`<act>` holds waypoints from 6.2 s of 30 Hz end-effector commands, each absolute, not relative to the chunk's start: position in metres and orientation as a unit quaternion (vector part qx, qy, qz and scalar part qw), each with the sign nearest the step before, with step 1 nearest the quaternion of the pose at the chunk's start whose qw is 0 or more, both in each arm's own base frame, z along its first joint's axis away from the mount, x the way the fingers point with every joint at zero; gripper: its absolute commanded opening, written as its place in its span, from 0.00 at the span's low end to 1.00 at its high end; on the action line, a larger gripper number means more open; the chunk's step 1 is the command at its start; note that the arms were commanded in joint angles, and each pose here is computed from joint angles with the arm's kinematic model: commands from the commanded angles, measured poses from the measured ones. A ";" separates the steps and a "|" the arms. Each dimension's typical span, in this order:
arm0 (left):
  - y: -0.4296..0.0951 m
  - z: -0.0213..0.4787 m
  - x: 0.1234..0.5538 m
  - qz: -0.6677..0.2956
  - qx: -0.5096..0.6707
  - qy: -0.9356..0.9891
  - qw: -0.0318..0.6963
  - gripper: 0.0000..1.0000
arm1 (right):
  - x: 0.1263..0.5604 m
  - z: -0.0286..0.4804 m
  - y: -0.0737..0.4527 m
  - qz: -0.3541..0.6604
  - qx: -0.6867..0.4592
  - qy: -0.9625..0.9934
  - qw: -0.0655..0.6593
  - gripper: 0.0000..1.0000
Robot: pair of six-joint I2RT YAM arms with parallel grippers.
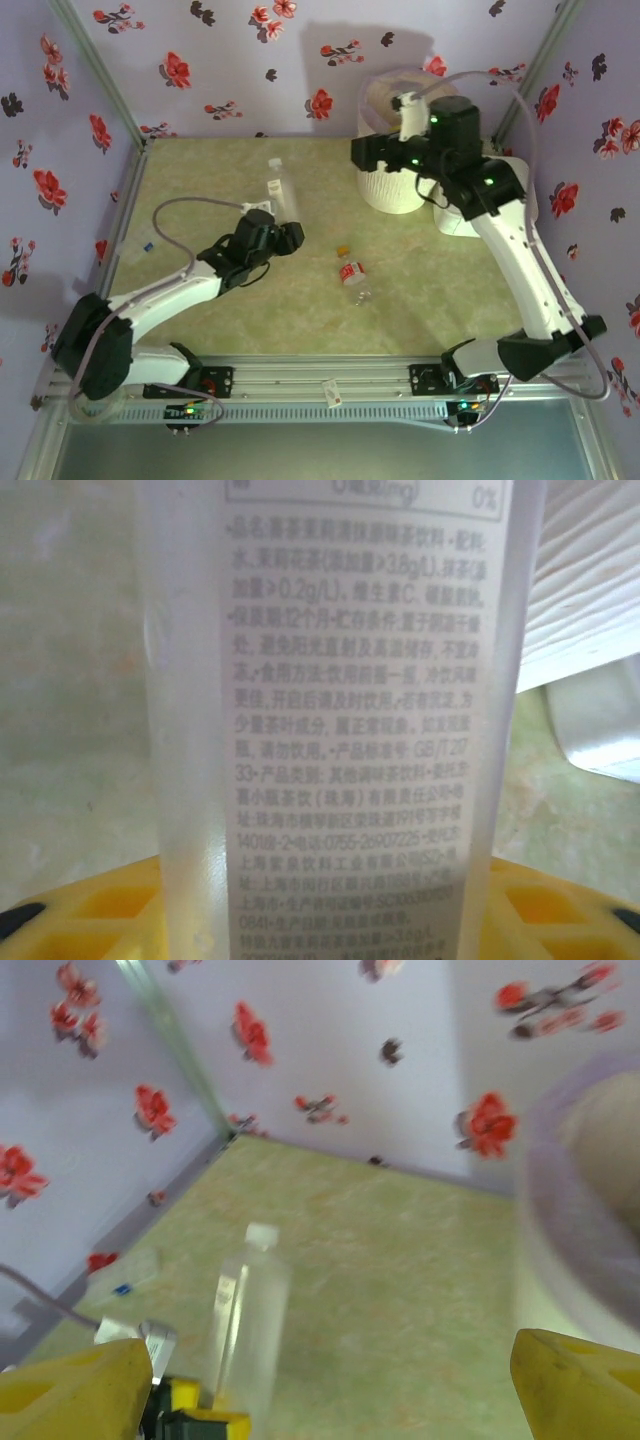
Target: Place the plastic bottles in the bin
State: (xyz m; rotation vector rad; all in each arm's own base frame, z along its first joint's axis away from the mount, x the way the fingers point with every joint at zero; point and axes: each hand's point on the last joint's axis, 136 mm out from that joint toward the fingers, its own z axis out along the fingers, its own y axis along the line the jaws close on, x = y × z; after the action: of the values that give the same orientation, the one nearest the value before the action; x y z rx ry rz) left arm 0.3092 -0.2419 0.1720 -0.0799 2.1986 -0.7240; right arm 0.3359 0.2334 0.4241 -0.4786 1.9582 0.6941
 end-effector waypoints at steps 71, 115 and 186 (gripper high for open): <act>-0.252 0.209 0.276 -0.409 0.107 0.802 0.423 1.00 | 0.410 0.449 0.237 0.168 -0.185 0.815 0.523 0.49; -0.227 0.204 0.271 -0.384 0.070 0.812 0.433 1.00 | 0.547 0.349 0.090 -0.092 -0.243 0.849 0.460 0.34; -0.218 0.191 0.283 -0.367 0.037 0.822 0.433 1.00 | 0.402 0.460 0.104 0.000 -0.140 0.813 0.565 0.99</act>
State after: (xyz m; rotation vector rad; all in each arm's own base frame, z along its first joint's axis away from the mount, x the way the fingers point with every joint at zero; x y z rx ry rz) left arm 0.2746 -0.2203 0.1864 0.0970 2.0744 -0.9425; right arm 0.4138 0.0990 0.4520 -0.3808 1.9407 -0.0210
